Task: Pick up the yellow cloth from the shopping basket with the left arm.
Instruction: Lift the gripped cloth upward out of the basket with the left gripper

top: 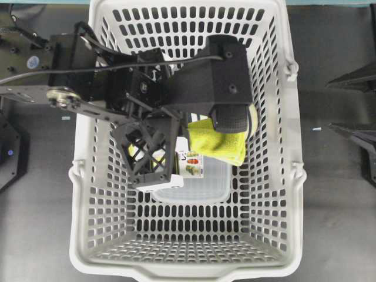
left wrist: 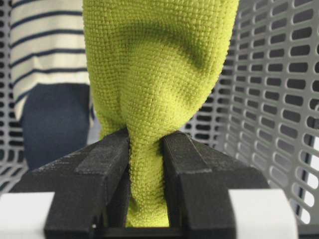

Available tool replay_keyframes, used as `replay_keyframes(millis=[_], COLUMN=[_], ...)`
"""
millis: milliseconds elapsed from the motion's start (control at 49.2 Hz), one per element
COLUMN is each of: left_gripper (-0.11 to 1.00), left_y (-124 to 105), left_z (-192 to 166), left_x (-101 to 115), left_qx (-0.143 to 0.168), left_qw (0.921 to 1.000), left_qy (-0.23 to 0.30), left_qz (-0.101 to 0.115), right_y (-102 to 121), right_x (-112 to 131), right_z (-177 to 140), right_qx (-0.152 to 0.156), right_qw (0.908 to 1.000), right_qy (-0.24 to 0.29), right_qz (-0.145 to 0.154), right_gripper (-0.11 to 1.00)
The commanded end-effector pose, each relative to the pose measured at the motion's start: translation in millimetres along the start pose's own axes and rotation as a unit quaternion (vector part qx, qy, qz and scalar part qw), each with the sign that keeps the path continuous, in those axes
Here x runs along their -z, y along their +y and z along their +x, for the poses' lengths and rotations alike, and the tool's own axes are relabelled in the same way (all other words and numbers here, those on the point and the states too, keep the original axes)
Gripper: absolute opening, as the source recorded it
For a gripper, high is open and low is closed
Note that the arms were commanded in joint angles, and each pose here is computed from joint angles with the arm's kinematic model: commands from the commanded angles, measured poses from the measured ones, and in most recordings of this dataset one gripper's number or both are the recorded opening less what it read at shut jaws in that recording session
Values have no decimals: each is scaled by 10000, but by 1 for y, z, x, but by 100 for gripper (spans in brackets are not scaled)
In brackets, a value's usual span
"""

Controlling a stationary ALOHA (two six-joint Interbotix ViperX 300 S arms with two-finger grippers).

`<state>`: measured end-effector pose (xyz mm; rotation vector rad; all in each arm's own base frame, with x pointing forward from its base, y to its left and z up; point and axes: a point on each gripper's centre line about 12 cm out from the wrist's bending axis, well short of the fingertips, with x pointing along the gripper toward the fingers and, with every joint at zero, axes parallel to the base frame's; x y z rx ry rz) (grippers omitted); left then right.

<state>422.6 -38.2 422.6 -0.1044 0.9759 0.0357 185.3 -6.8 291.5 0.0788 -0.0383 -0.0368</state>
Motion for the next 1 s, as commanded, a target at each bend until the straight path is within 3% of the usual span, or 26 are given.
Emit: replay_keyframes(millis=[0, 976], left_gripper=[16, 16], left_y=[-1, -1], left_z=[-11, -5], left_x=[-4, -4], left_qx=[26, 3], left_qw=[9999, 10000], left_qy=[-167, -70], left_qz=[10, -9], right_y=[0, 0], right_x=[-3, -6], right_z=[1, -6], right_qx=[6, 8], right_qw=[10000, 10000], right_qy=[-47, -55], right_qz=[15, 16], right_gripper=[79, 79])
